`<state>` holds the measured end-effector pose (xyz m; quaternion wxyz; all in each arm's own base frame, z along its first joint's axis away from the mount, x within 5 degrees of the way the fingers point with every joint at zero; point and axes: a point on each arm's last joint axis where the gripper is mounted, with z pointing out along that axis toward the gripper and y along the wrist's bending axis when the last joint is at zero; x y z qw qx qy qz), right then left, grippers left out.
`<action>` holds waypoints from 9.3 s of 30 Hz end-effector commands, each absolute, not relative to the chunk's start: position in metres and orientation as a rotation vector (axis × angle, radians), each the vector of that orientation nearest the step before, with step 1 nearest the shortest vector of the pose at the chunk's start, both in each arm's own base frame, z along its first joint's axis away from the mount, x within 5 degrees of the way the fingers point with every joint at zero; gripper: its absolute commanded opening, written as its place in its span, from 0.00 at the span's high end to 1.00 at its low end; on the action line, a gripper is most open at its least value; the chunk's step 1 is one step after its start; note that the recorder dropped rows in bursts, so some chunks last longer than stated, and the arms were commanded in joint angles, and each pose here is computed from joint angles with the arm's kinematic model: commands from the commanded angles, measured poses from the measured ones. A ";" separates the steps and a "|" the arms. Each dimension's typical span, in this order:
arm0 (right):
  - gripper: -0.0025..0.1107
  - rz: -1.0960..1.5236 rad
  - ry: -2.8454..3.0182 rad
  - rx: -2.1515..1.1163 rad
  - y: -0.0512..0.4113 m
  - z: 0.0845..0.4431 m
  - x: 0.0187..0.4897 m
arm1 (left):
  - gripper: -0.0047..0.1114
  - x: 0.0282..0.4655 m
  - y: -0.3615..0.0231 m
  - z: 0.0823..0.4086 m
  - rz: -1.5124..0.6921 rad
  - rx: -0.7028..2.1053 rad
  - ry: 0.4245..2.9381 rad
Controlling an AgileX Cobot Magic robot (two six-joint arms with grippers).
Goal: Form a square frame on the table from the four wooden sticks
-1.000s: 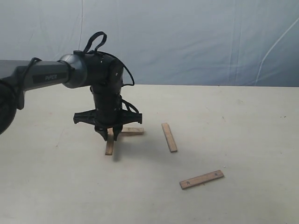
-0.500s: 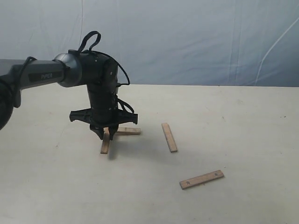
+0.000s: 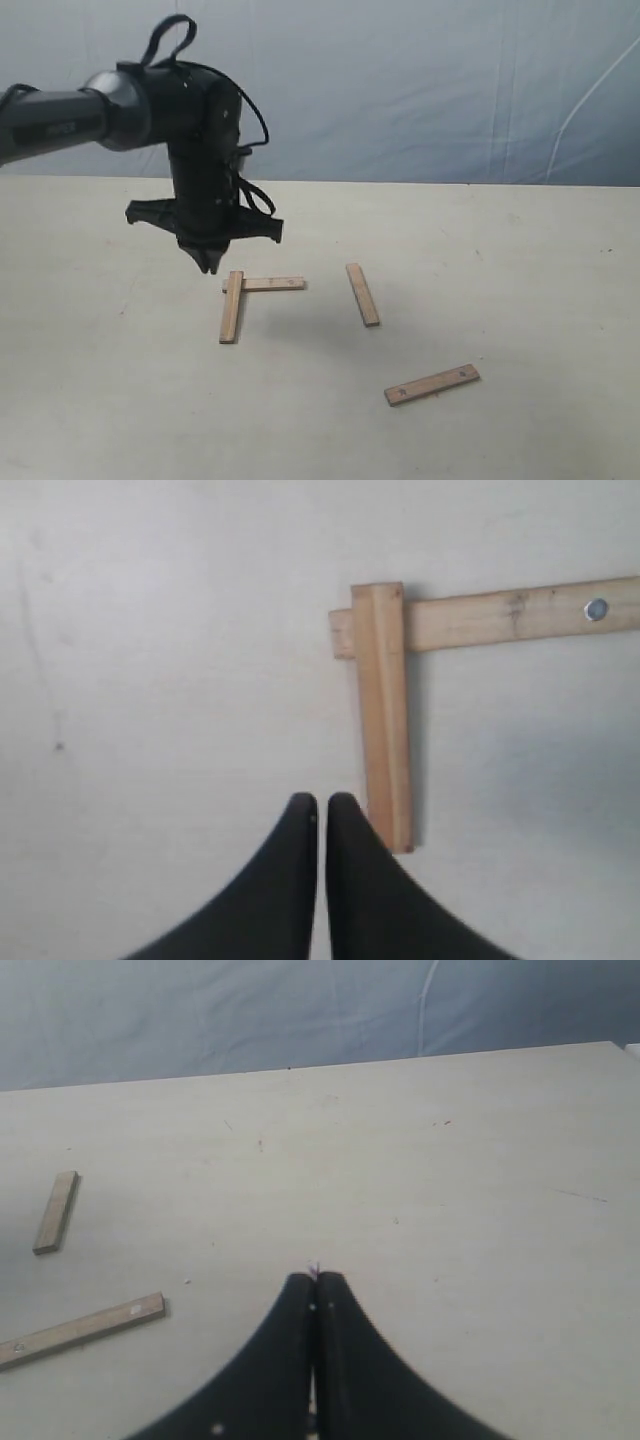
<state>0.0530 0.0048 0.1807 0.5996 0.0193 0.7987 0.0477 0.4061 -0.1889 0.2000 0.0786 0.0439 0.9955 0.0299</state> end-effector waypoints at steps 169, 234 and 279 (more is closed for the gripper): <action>0.99 0.182 2.811 -0.197 0.323 0.155 0.380 | 0.96 0.056 -0.001 0.202 -0.131 -0.088 1.610; 0.99 0.039 2.818 -0.478 0.148 0.134 0.343 | 0.96 0.056 -0.001 0.202 -0.131 -0.088 1.610; 0.83 0.048 2.899 -0.158 0.274 0.126 0.370 | 0.96 0.056 -0.001 0.202 -0.131 -0.088 1.610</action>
